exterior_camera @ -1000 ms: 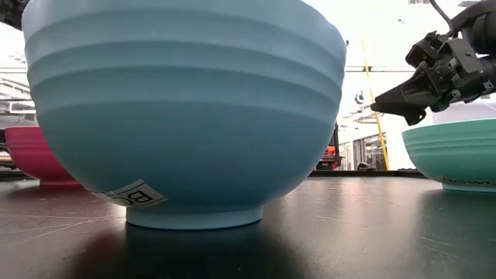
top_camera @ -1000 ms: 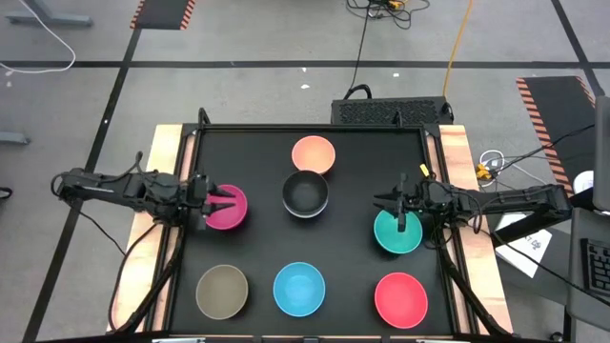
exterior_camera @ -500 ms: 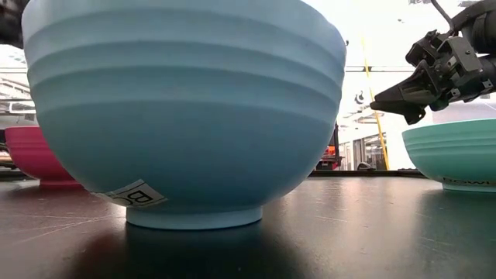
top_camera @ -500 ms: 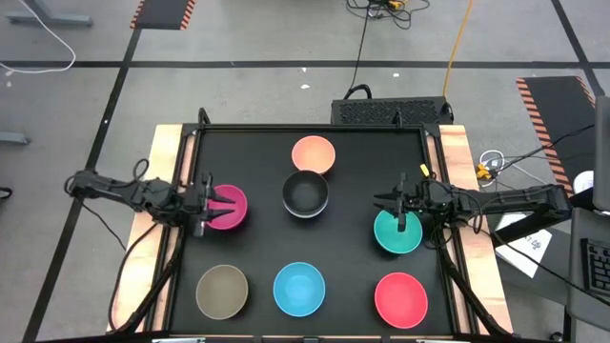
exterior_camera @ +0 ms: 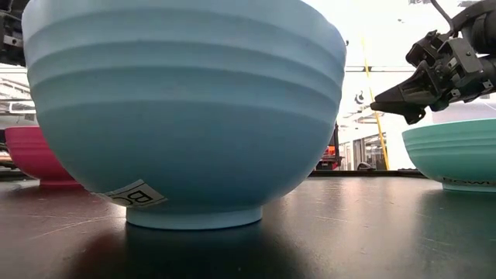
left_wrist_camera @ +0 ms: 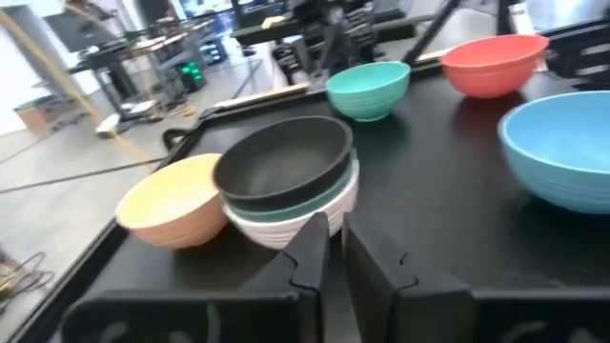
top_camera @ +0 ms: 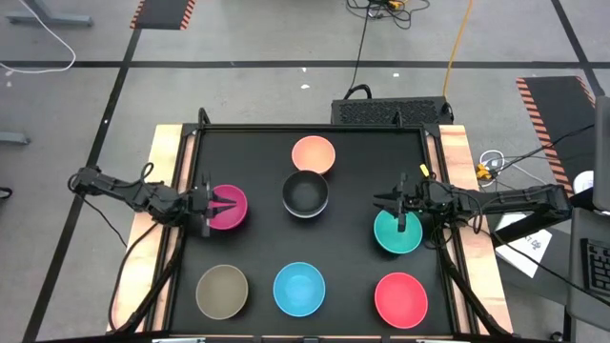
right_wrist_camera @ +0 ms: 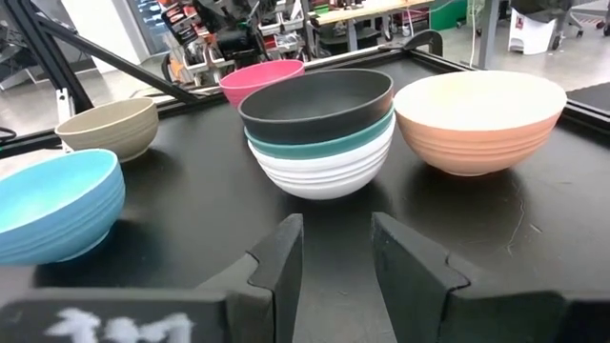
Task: Nest bowls inside each other
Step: Stack the light blue bowl on the black bowl
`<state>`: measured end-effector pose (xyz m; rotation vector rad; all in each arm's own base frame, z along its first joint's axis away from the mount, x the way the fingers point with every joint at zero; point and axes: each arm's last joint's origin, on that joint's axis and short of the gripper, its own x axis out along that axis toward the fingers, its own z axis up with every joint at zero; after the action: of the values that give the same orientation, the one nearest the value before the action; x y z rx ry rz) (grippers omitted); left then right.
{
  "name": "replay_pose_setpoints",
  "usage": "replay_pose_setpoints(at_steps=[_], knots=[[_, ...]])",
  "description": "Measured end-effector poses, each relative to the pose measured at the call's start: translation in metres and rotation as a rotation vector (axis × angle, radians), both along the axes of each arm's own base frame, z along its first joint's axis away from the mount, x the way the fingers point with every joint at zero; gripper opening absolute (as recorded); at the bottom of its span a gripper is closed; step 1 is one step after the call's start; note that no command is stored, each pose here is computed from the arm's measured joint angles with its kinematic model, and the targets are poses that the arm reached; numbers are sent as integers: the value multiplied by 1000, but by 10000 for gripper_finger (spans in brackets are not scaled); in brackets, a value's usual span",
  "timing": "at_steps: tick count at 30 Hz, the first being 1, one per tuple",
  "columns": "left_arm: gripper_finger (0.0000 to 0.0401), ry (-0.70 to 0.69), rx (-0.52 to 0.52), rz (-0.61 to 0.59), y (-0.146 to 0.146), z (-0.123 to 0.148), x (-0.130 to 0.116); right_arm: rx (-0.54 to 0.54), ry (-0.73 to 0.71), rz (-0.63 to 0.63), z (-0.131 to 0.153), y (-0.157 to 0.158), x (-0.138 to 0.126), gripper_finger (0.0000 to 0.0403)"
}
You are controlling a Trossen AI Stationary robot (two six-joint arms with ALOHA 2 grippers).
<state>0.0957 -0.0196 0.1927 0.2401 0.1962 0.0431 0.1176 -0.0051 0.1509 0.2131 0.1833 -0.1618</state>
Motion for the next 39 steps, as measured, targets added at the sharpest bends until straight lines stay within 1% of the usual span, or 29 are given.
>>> replay_pose_setpoints(at_steps=[3,6,13,15,18,21,24,27,29,32,35,38,39], knots=[[34,-10,-12,-80,-2,1,0,-3,-16,1,2,0,0,116],[50,-38,-4,-103,-3,4,1,-3,-35,0,3,0,1,116],[106,-24,22,71,8,2,2,-5,-59,0,6,0,1,116],[120,-9,21,87,11,-4,3,-4,-59,0,6,0,1,116],[132,12,5,122,17,-20,7,-9,-60,1,6,0,1,116],[135,-22,-37,66,20,-31,10,-30,-72,4,7,0,1,116],[136,-54,-35,19,23,-37,12,-58,-104,9,11,0,2,116],[136,-48,-28,-46,24,-38,11,-86,-138,13,14,0,2,116],[136,-51,-33,-66,25,-38,11,-89,-155,13,16,0,2,116],[136,-51,-48,-66,27,-38,11,-90,-160,13,17,0,2,116],[136,-52,-51,-59,28,-38,11,-102,-139,15,16,0,2,116],[136,-52,-52,-58,28,-38,11,-116,-38,23,10,0,1,116],[136,-52,-52,-58,28,-38,11,-116,-26,24,17,0,2,116]])
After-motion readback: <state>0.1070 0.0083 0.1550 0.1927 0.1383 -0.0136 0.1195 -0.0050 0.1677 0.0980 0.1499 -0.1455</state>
